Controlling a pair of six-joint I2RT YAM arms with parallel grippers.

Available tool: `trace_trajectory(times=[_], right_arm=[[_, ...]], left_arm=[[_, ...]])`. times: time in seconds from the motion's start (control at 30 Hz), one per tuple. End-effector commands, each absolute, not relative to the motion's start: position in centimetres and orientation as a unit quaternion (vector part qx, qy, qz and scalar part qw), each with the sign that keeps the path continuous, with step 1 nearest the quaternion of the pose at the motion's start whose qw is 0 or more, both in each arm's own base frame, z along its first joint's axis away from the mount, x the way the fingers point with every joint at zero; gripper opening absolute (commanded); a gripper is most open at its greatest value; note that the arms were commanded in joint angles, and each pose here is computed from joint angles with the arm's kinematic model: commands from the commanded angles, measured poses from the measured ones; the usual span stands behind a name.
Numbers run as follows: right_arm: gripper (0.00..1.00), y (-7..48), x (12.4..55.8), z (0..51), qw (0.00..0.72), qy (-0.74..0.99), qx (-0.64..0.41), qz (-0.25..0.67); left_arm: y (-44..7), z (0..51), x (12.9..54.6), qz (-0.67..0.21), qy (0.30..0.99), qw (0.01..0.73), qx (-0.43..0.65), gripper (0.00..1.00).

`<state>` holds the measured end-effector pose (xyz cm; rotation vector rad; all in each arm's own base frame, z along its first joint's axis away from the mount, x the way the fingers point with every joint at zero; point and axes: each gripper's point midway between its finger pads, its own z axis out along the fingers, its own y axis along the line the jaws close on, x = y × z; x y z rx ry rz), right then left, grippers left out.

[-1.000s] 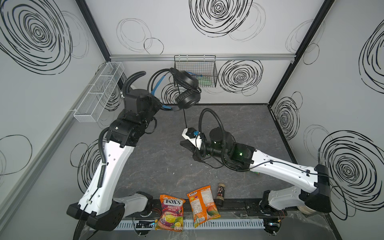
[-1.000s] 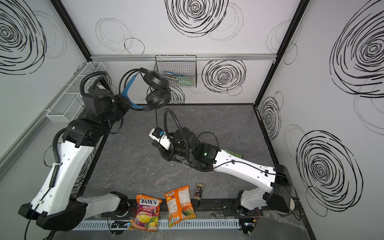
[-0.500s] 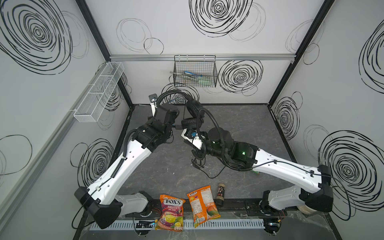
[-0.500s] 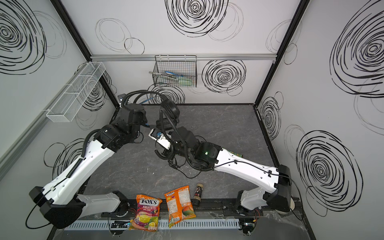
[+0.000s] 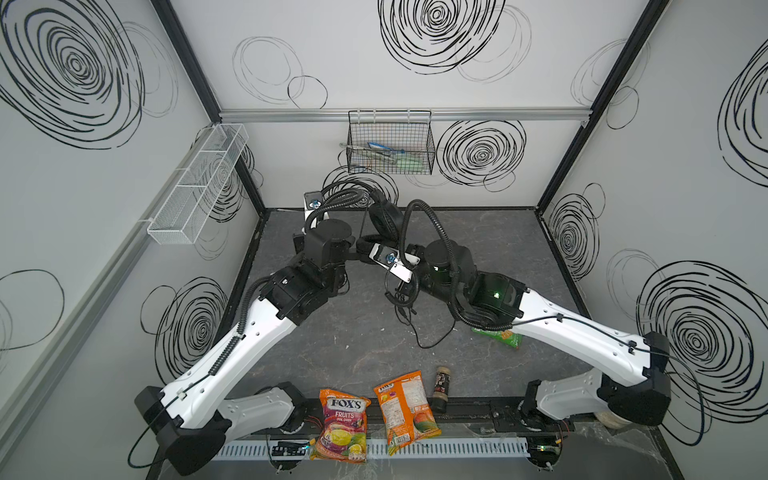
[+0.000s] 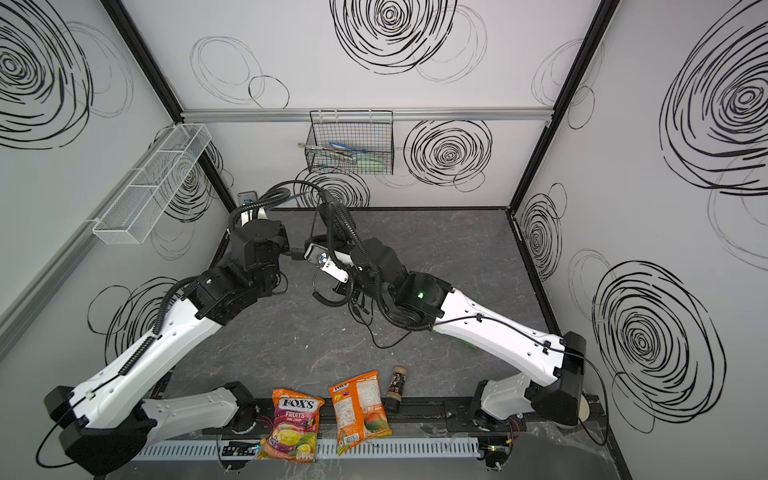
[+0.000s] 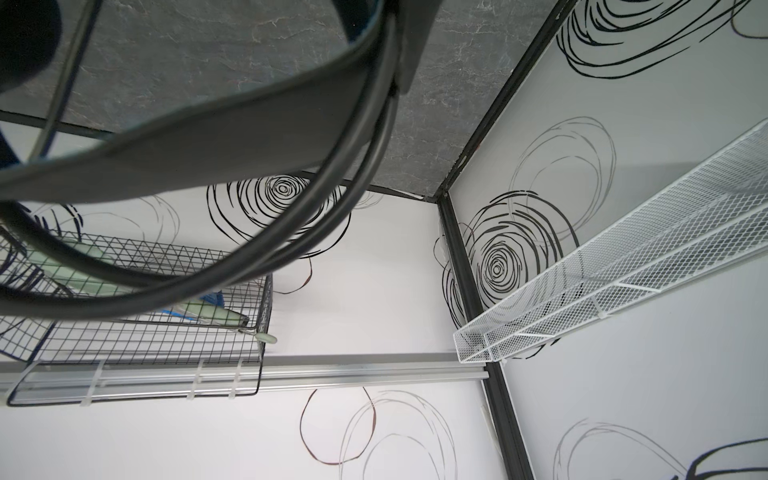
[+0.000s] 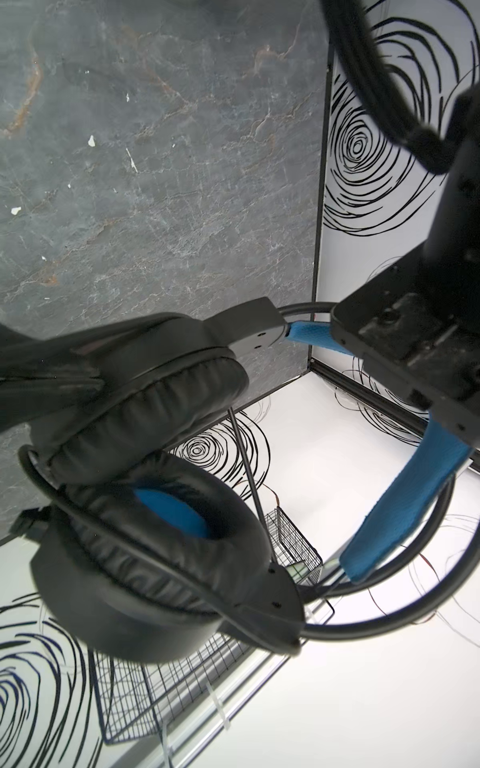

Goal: Wrap the headphones

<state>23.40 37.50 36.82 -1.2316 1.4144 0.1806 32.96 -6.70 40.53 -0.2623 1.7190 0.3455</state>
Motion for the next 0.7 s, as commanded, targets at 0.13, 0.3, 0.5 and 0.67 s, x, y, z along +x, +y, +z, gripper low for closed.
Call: trace_trajectory(times=[0.13,0.3,0.5,0.67], right_arm=[[0.01,37.3,22.2,43.1,0.666,0.535,-0.519,0.010],[0.06,36.4,22.7,44.3,0.684,0.514,-0.515,-0.047],[0.01,35.5,24.2,44.8,0.693,0.498,-0.506,-0.120],[0.00,35.5,25.1,45.0,0.694,0.493,-0.499,-0.165]], left_arm=[[-6.3,40.0,33.1,0.190,0.751,0.622,-0.116,0.00],[-6.4,39.4,33.4,0.185,0.766,0.608,-0.099,0.00],[-6.7,39.4,33.5,0.158,0.782,0.598,-0.079,0.00],[-6.1,39.9,32.9,0.163,0.779,0.600,-0.079,0.00]])
